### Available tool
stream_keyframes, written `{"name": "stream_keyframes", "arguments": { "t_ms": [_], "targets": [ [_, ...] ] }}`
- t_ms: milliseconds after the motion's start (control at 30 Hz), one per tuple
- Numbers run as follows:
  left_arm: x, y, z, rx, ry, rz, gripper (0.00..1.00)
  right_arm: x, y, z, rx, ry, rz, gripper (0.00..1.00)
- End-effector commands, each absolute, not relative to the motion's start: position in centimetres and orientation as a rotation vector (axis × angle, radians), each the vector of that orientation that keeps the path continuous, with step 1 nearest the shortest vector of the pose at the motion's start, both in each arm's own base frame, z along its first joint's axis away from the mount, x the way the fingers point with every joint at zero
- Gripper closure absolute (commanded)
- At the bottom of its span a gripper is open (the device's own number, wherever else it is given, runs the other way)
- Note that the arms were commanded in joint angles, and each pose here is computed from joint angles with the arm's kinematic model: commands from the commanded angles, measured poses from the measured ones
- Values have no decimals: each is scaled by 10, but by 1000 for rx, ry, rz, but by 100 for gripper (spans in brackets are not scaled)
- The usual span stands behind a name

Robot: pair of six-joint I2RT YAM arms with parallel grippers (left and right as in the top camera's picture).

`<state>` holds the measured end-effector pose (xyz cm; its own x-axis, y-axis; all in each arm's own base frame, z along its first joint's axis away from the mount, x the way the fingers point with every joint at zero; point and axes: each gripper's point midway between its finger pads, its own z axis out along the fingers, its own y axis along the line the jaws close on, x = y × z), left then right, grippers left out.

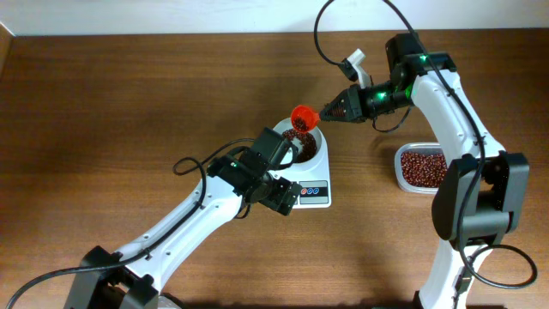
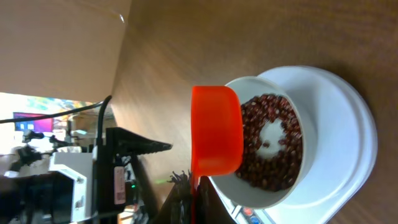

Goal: Scoop item into bowl and weigh 50g on scale
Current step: 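Carry the red scoop right to the clear bean tub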

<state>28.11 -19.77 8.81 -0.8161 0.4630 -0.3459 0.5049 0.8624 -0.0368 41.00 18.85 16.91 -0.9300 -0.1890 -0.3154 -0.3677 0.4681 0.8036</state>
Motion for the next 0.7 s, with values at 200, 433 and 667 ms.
{"name": "stream_keyframes", "arguments": {
  "t_ms": [200, 433, 667],
  "targets": [
    [280, -199, 92, 719, 2697, -181, 1, 401, 172, 203, -351, 2580, 1535, 96],
    [280, -199, 92, 719, 2697, -182, 1, 382, 108, 230, -271, 2480, 1605, 96],
    [280, -199, 92, 720, 2697, -182, 1, 372, 27, 211, -77, 2602, 1426, 96]
  ]
}}
